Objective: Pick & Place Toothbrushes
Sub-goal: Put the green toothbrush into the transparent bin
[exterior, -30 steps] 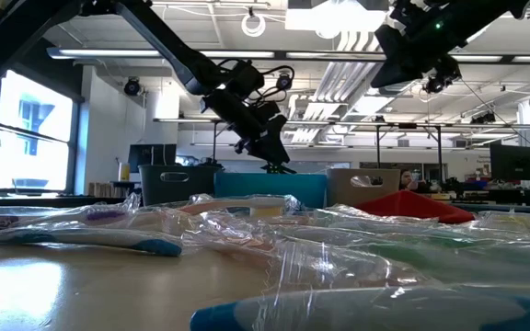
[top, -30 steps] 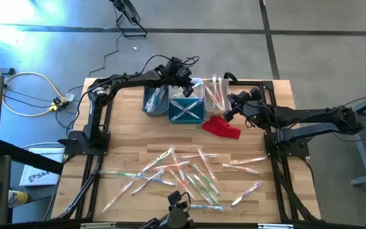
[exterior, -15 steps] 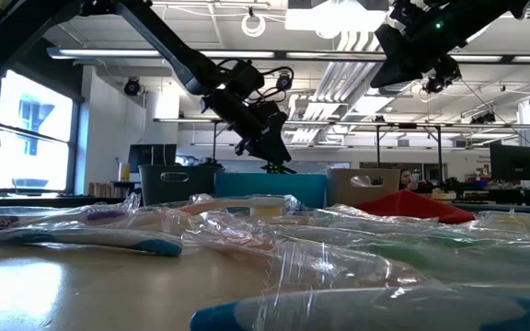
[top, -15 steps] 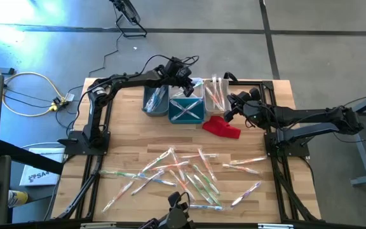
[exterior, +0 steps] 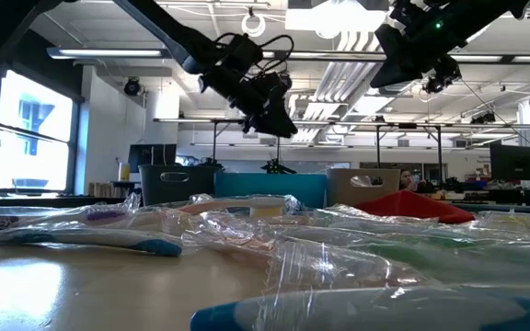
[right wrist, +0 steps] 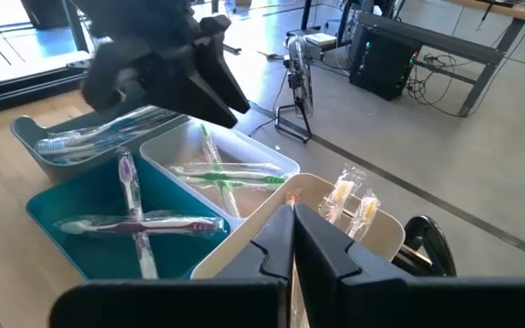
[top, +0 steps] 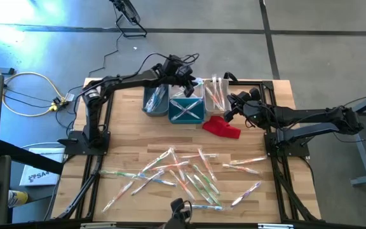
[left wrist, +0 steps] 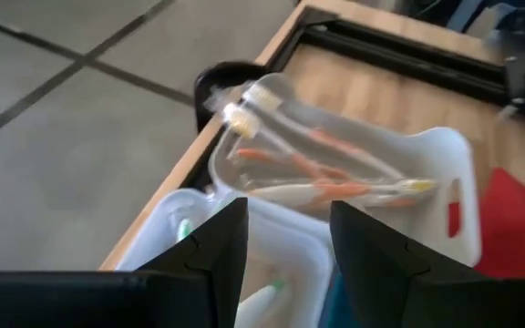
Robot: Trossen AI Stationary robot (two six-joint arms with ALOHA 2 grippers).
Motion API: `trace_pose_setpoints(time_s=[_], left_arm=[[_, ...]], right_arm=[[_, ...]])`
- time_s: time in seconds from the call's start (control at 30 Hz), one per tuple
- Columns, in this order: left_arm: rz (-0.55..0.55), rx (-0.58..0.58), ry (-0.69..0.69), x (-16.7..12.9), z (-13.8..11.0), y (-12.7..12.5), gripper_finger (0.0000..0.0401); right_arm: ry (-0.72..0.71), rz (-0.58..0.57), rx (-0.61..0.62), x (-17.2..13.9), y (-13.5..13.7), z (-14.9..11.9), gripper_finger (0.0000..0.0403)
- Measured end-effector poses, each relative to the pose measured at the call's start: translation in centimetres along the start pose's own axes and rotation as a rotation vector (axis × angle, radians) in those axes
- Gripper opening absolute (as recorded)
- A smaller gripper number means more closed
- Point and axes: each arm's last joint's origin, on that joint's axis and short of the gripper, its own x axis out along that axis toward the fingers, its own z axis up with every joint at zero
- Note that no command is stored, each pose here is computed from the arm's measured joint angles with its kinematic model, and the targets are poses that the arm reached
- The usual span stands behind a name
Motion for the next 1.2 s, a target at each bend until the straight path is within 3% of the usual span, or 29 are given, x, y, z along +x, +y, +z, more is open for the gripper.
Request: trace_pose_setpoints(time_s=[0.27,0.5,0.8,1.2], left_arm=[[-0.112,0.047,-0.034,-1.3,0.4,-2.1,0.0155],[-0.150,0.020,-0.133,-5.1,-0.9,-2.9,0.0155],[-0.072,-0.027,-0.223,-11.6,-4.8,-4.0,0.0155],[-0.075,-0.119,-0.384,-19.2,-10.0,-5.4,0.0155]], right_arm=[[0.000,0.000,0.000,0.0,0.0,0.0,0.0005],[0.000,0.000,0.000,0.0,0.0,0.0,0.0005],[0.000,0.000,-0.002,0.0,0.0,0.0,0.0005],[0.000,0.000,-0.003,0.0,0.0,0.0,0.0005]])
